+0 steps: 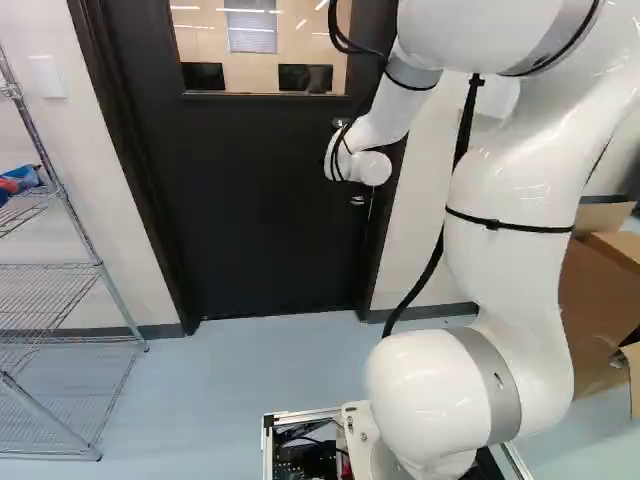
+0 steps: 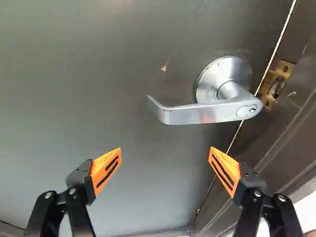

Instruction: Open the door and move inside

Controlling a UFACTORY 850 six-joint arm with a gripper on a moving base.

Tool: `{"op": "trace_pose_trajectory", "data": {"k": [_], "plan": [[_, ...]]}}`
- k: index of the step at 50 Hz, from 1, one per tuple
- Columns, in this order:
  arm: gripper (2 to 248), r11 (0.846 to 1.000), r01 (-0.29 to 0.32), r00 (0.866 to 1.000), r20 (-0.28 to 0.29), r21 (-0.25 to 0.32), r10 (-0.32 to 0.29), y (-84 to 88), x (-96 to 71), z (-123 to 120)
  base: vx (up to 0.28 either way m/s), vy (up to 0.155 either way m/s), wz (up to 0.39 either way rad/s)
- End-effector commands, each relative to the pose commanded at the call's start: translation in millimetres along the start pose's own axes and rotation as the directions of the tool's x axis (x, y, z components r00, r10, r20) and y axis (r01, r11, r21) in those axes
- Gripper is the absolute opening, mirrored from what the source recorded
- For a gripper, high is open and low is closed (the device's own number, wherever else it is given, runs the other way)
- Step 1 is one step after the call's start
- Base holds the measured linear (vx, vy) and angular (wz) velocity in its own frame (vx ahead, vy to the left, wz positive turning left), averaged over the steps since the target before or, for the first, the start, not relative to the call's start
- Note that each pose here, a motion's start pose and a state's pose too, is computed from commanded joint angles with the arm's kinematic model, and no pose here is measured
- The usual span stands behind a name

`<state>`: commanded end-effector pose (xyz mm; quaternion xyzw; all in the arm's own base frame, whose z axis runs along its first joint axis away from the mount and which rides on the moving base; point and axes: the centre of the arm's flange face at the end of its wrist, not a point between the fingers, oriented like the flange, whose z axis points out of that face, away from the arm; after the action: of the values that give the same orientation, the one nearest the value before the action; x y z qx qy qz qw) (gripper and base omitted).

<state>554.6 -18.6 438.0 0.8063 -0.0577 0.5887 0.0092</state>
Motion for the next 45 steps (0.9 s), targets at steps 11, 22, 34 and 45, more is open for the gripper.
{"op": "trace_pose_trajectory", "data": {"k": [11,22,34,45], "plan": [[247,0.998,-0.054,0.997,0.056,-0.036,0.056,-2.2,-1.5,20.7,0.0,0.0,0.0],[247,0.993,-0.103,0.994,0.019,-0.065,0.105,-6.5,4.4,40.7,0.0,0.0,0.0],[247,0.986,-0.145,0.988,-0.072,-0.085,0.14,-12.1,14.8,62.1,0.0,0.0,0.0],[247,0.986,-0.15,0.985,-0.092,-0.076,0.143,-20.4,18.7,82.0,0.0,0.0,0.0]]}}
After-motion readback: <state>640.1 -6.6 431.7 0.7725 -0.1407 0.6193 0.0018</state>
